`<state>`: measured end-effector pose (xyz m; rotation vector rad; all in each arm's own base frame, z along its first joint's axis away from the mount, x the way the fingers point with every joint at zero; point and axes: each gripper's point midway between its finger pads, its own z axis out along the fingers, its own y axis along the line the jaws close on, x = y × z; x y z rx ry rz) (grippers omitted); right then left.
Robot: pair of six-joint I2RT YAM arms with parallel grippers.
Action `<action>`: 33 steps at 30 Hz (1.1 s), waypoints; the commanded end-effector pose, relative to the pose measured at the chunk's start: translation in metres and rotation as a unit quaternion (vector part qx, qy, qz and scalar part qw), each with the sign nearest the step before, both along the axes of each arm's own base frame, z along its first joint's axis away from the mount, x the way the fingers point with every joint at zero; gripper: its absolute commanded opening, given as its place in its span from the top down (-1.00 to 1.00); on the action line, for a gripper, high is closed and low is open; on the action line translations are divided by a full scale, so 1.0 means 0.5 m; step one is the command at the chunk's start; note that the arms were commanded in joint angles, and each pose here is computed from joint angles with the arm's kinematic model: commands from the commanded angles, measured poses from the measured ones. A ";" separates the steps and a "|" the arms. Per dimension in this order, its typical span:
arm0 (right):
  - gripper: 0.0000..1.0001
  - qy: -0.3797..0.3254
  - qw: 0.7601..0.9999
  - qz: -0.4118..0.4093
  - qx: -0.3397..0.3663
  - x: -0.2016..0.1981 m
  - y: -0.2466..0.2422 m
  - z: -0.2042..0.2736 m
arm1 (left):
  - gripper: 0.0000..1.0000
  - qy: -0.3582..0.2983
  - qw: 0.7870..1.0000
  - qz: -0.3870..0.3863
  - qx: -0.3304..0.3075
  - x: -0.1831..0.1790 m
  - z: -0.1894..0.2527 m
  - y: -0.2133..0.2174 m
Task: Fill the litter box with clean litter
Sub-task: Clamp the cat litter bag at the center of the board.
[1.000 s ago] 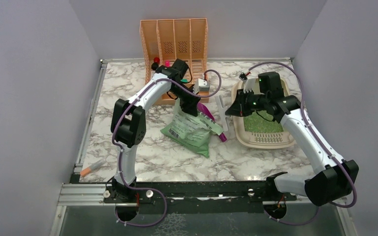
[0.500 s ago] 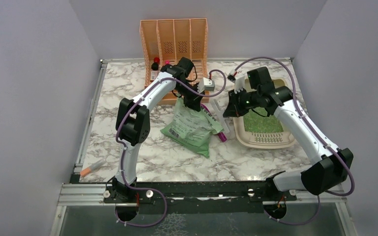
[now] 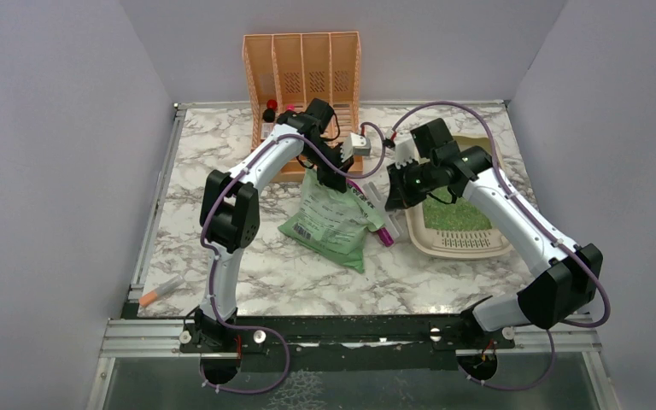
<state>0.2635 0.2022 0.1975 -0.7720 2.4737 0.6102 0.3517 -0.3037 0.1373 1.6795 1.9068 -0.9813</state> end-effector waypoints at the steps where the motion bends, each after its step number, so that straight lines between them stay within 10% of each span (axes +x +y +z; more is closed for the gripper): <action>1: 0.98 0.021 0.999 -0.001 -0.031 -0.015 -0.005 -0.036 | 1.00 -0.038 0.998 -0.002 -0.041 0.022 0.065 -0.012; 26: 0.93 0.055 0.989 0.021 -0.134 0.018 0.017 -0.091 | 1.00 -0.032 0.998 0.005 -0.051 0.020 0.086 -0.011; 33: 0.84 0.011 0.997 0.037 -0.066 0.028 0.058 -0.010 | 1.00 -0.035 0.998 0.012 -0.042 0.026 0.082 -0.007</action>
